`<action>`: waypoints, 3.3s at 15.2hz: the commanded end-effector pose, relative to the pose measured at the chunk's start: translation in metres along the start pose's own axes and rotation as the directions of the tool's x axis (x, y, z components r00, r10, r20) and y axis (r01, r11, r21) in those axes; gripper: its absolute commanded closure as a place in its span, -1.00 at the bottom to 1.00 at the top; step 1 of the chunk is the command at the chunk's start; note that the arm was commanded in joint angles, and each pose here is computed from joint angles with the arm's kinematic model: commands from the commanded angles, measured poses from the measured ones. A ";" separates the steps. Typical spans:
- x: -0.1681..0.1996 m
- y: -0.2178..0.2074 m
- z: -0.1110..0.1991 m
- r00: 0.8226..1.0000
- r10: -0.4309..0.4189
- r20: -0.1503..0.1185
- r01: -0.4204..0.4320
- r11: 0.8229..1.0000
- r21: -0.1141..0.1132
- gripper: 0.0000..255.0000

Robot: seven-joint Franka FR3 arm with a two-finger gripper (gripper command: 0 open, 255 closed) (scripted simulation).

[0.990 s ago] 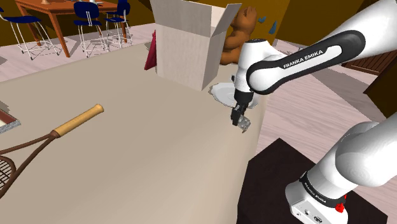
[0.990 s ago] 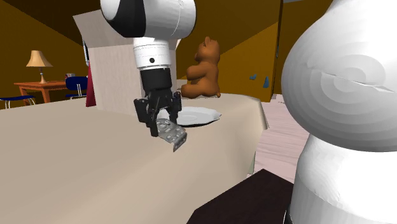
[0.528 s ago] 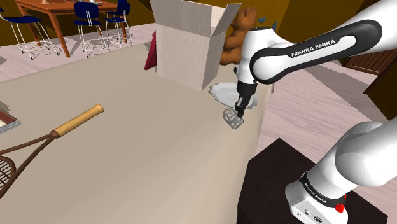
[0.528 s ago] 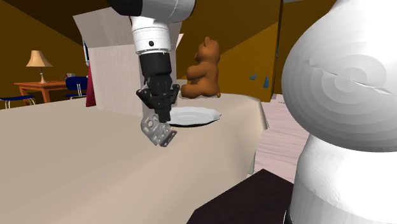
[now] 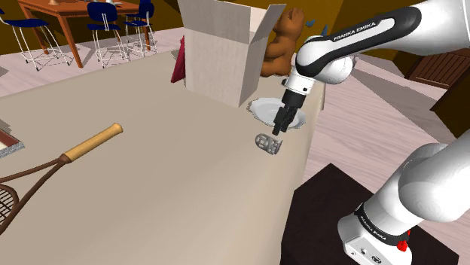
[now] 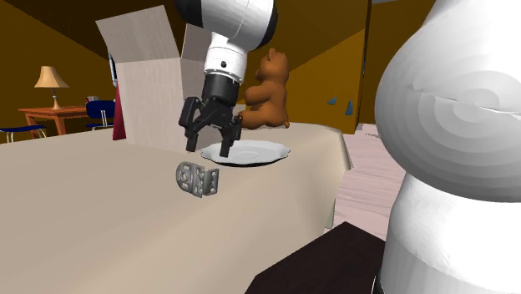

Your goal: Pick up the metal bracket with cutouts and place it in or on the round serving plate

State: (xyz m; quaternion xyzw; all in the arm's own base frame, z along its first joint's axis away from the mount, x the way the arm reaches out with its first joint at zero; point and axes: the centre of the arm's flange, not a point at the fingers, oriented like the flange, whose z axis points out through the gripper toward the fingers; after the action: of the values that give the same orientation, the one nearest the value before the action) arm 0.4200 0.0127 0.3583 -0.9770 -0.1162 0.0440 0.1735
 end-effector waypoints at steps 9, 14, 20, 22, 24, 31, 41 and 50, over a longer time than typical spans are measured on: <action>0.004 0.004 0.038 1.000 0.005 -0.025 -0.004 0.998 0.066 -1.00; 0.004 0.004 0.038 1.000 0.005 -0.025 -0.004 0.998 0.066 -1.00; 0.004 0.004 0.038 1.000 0.005 -0.025 -0.004 0.998 0.066 1.00; 0.004 0.004 0.038 1.000 0.005 -0.025 -0.004 0.998 0.066 1.00; 0.004 0.004 0.038 1.000 0.005 -0.025 -0.004 0.998 0.066 1.00; 0.002 -0.009 0.003 1.000 0.005 -0.025 -0.004 0.998 0.066 1.00; 0.000 -0.027 -0.046 1.000 0.005 -0.025 -0.004 0.998 0.066 1.00; 0.036 0.061 -0.093 1.000 0.005 -0.025 -0.004 0.998 0.066 1.00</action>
State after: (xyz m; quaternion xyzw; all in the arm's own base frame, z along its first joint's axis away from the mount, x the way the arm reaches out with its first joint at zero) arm 0.4708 -0.0541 0.4218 -0.9715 -0.1100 0.0355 0.2072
